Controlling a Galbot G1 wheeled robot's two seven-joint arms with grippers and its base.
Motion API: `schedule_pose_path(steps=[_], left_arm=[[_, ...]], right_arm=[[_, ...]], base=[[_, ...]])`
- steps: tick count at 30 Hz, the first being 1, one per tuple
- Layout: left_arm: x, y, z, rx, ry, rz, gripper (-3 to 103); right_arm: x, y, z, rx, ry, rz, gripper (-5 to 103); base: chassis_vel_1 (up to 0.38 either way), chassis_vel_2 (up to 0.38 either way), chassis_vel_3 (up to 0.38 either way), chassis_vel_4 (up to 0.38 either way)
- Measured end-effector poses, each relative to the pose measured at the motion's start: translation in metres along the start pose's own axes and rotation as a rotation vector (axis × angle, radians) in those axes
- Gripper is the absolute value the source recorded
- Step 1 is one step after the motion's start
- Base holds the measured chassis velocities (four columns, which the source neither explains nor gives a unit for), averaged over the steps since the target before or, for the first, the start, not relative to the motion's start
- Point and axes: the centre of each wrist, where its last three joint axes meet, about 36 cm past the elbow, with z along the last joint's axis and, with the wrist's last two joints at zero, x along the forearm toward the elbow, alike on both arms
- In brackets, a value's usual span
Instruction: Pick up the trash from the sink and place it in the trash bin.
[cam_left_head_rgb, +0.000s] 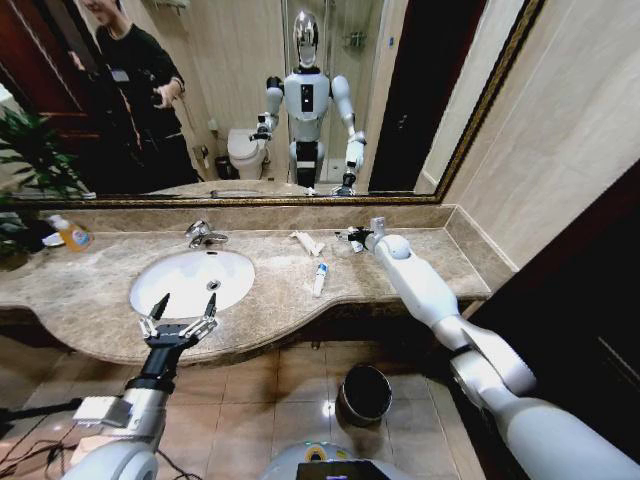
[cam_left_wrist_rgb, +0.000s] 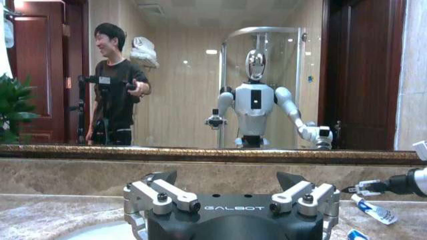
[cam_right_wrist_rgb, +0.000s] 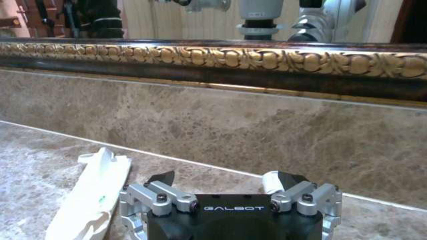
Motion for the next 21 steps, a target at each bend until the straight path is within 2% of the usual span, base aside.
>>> schedule_pose_path(steps=[6,11,15,21], left_arm=[[0.0,0.0,0.0,0.0,0.0,0.0,100],[0.0,0.0,0.0,0.0,0.0,0.0,100],[0.0,0.0,0.0,0.0,0.0,0.0,100],[0.0,0.0,0.0,0.0,0.0,0.0,100]], right_arm=[[-0.007,0.02,0.0,0.009,0.035,-0.035,100],[-0.011,0.035,0.004,0.014,0.045,-0.011,100],[-0.011,0.031,0.002,0.037,0.055,0.03,100],[-0.011,0.019,0.001,0.023,0.058,0.055,100]], base=[[0.0,0.0,0.0,0.0],[0.0,0.0,0.0,0.0],[0.0,0.0,0.0,0.0],[0.0,0.0,0.0,0.0]])
